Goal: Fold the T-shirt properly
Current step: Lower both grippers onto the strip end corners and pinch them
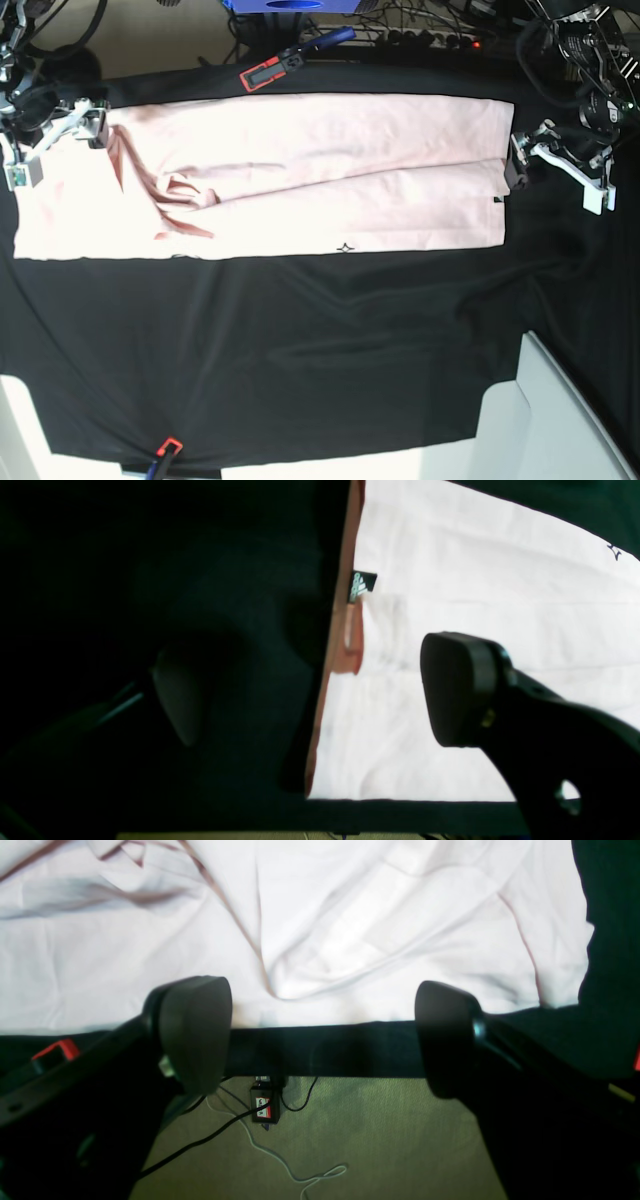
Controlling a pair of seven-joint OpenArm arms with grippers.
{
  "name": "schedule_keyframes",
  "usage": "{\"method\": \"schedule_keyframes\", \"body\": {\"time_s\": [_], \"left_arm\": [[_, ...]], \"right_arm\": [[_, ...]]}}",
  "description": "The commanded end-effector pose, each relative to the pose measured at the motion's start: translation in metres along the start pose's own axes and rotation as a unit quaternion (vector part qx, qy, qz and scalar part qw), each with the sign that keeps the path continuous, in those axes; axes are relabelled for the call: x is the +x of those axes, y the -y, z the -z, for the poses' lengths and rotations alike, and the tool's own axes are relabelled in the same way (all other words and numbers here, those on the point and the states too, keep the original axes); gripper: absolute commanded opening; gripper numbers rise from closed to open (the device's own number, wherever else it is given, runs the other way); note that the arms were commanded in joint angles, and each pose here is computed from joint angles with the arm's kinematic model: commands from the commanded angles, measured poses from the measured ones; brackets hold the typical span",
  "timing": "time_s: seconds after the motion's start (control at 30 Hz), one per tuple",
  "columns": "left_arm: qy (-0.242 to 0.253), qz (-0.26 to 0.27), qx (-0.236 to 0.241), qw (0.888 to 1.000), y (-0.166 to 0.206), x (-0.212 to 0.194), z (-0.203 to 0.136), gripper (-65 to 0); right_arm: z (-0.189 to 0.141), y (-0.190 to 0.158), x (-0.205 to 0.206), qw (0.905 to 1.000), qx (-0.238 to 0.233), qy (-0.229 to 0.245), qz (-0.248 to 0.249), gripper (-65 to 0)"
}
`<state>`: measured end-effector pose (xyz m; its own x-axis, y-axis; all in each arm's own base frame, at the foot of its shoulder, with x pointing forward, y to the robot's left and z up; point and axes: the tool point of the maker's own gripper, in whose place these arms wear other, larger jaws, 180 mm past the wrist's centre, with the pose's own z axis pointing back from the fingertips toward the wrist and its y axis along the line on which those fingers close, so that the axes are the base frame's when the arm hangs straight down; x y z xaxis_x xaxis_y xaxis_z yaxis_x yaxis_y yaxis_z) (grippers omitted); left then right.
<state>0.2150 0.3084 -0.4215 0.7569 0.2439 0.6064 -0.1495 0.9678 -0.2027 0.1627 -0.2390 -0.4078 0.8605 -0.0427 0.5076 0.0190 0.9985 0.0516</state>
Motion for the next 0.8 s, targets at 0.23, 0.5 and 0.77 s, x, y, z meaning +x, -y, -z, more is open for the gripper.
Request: {"method": "schedule_keyframes", "body": {"time_s": [0.23, 0.5, 0.77], "left_arm": [[0.015, 0.009, 0.003, 1.000, -0.003, 0.011, -0.004, -2.0], [0.016, 0.009, 0.002, 1.000, -0.003, 0.012, -0.004, -2.2], [0.022, 0.009, 0.000, 1.000, -0.001, 0.016, -0.004, -2.2]], "right_arm": [[-0.002, -0.006, 0.007, 0.9998, 0.005, 0.016, 0.006, -10.6], [0.000, -0.015, 0.003, 0.9996, 0.014, 0.016, 0.019, -10.7], [0.002, -0.017, -0.006, 0.9992, 0.016, -0.027, 0.023, -10.9]]}}
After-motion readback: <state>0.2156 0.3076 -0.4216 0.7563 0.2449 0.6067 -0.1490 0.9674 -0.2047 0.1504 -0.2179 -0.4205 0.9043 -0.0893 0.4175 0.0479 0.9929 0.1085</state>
